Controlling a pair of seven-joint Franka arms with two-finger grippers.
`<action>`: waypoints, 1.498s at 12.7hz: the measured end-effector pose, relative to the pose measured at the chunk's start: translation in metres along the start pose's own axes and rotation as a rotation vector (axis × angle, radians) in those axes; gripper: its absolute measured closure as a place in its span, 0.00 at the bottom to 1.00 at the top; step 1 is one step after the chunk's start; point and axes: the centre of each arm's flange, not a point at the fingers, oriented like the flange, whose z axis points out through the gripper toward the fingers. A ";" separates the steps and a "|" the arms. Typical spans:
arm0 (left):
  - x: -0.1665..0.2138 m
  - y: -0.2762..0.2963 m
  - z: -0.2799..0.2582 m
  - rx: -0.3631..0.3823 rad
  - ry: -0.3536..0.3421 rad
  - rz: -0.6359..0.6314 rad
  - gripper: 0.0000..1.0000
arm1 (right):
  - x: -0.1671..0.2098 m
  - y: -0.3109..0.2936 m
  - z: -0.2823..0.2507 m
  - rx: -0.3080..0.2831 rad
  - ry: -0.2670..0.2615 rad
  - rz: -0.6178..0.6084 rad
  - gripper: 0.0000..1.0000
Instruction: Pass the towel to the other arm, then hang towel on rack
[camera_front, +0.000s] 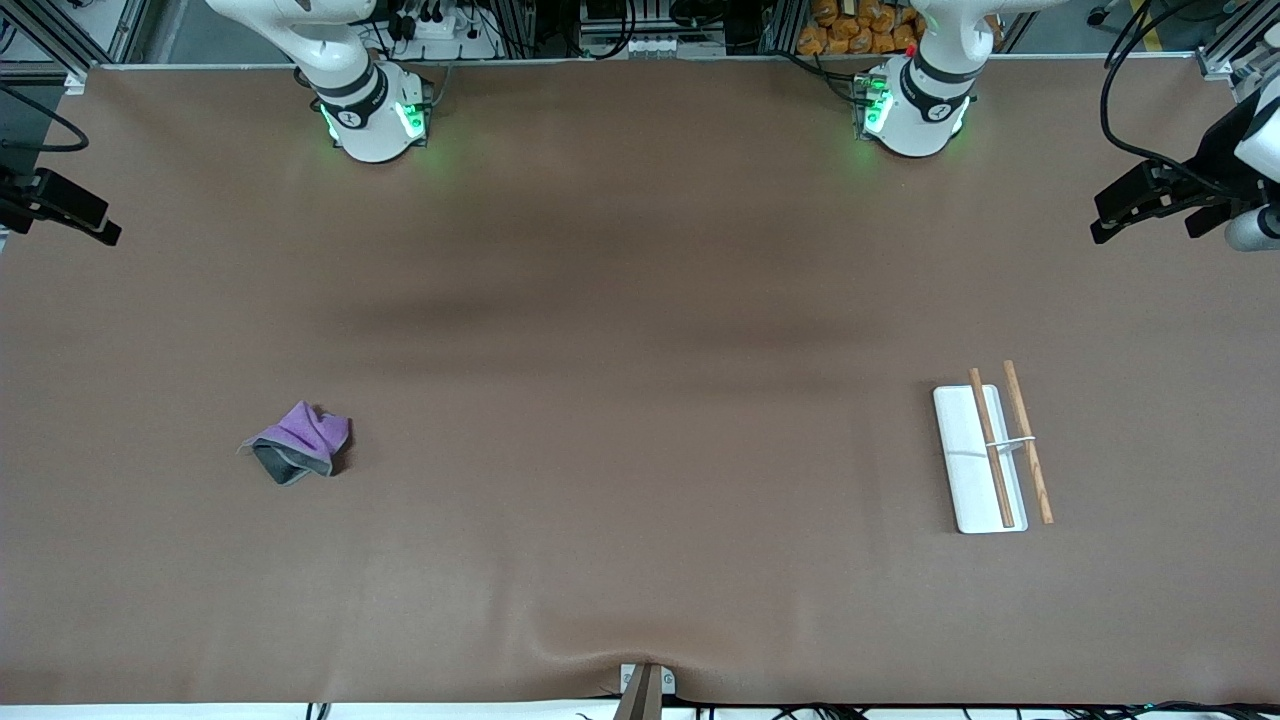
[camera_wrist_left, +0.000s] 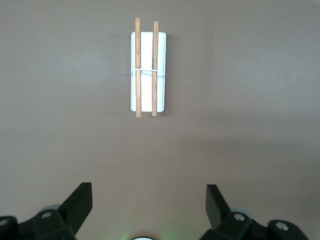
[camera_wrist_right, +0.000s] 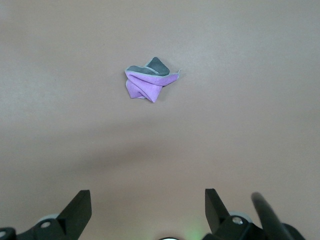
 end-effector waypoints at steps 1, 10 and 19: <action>0.000 0.000 0.000 0.000 0.000 0.000 0.00 | 0.000 0.000 0.000 0.000 0.000 0.000 0.00; 0.000 -0.006 -0.006 0.027 0.016 -0.007 0.00 | -0.001 0.000 0.001 -0.001 -0.007 0.000 0.00; 0.000 -0.005 -0.005 0.028 0.007 -0.001 0.00 | 0.001 -0.002 0.006 -0.002 -0.022 -0.020 0.00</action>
